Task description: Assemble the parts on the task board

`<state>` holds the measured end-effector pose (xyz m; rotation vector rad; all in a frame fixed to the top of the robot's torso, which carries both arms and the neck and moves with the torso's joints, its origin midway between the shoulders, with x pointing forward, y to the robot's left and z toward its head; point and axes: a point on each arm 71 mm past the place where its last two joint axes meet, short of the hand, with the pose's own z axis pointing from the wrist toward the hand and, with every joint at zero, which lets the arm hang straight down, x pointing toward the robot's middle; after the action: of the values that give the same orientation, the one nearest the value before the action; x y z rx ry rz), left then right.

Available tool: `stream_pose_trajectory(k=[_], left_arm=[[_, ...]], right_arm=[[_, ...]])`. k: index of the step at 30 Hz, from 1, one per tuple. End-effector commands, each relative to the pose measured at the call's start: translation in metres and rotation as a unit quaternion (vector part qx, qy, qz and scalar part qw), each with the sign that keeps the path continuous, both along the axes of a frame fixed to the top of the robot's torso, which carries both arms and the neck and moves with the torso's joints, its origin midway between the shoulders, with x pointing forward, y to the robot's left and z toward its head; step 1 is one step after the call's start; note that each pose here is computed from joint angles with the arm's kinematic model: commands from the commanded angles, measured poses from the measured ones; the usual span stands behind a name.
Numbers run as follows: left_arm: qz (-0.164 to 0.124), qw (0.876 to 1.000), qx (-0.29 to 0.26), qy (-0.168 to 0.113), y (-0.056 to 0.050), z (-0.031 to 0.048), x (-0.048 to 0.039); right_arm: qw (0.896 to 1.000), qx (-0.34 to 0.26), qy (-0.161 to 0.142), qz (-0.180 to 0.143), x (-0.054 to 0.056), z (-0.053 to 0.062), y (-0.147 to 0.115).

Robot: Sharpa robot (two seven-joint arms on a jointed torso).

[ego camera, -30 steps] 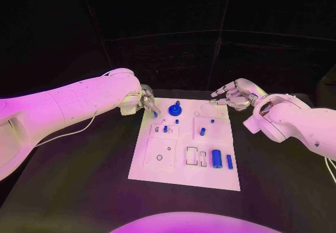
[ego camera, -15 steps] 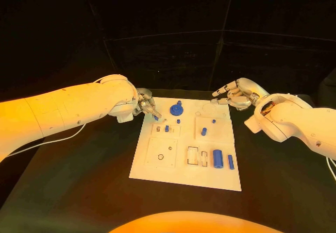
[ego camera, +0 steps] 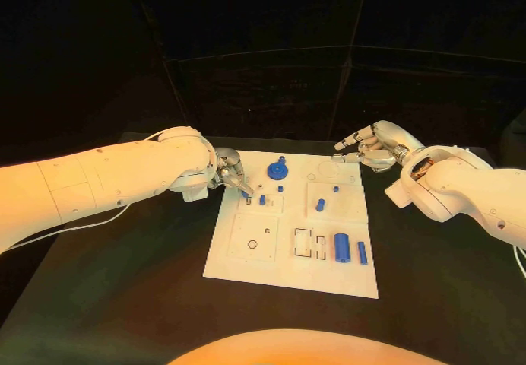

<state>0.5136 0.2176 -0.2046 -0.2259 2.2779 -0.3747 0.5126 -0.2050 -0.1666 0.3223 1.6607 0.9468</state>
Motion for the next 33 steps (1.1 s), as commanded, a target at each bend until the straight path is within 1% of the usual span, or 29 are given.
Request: stream_pose_trajectory(k=[1, 9, 14, 22, 33], left_arm=[[-0.006, 1.000, 0.004, -0.004, -0.0014, -0.0007, -0.0009], [-0.007, 1.000, 0.001, -0.003, -0.0041, -0.0062, -0.0030], [-0.007, 1.000, -0.001, -0.005, -0.0059, -0.0074, -0.0032], [-0.007, 1.000, 0.000, -0.002, -0.0057, -0.0082, -0.0038], [-0.013, 1.000, 0.008, 0.010, -0.0060, -0.0101, -0.0053]], right_arm=[[1.000, 0.001, -0.002, 0.003, 0.0001, 0.0014, 0.0007], [1.000, 0.001, -0.002, 0.003, 0.0001, 0.0014, 0.0007], [1.000, 0.001, -0.002, 0.004, 0.0000, 0.0014, 0.0010], [1.000, 0.001, -0.001, 0.003, 0.0000, 0.0013, 0.0007], [1.000, 0.001, -0.001, 0.004, 0.0001, 0.0013, 0.0012]])
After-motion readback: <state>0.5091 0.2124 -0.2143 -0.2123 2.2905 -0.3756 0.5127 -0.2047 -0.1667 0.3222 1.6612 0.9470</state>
